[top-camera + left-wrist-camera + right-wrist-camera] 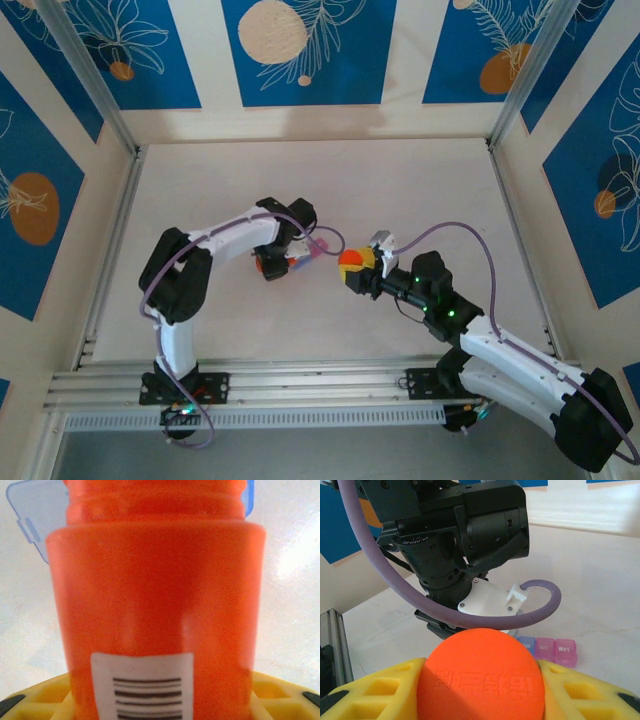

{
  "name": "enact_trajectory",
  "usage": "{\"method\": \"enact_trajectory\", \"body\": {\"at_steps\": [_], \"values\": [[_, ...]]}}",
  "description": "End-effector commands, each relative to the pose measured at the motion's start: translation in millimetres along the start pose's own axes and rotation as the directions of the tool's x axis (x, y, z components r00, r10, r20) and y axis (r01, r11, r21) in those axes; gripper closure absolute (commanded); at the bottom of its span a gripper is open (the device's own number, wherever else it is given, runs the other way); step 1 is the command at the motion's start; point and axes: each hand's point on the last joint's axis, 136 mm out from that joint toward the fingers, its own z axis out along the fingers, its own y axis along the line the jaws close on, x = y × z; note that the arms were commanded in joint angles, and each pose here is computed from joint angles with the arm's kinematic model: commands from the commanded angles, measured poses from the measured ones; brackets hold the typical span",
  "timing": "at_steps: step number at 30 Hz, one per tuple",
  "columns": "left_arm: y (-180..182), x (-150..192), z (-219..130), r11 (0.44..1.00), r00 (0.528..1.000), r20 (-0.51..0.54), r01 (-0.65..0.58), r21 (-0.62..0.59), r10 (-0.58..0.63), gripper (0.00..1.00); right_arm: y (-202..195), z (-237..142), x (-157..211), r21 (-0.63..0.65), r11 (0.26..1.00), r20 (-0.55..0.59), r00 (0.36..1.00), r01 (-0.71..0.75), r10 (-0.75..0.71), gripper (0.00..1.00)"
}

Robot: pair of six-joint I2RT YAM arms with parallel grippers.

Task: Sort the pills into containers

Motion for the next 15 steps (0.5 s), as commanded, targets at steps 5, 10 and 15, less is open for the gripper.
{"method": "enact_trajectory", "body": {"at_steps": [5,10,15], "values": [[-1.7,6.8,-3.8,0.996,0.994,-0.08,-0.081,-0.023,0.079,1.0,4.2,-4.3,-7.8,-0.008,1.0,0.035,0.999,0.001,0.0,1.0],[-2.8,2.9,-7.7,0.99,0.986,-0.112,-0.131,-0.05,0.125,1.0,5.0,-4.8,-8.6,-0.011,1.0,0.037,0.999,0.001,0.0,1.0],[-2.4,-0.8,-10.2,0.986,0.98,-0.137,-0.152,-0.062,0.143,1.0,6.2,-6.7,-10.3,-0.014,1.0,0.044,0.999,0.001,0.0,1.0]]}}
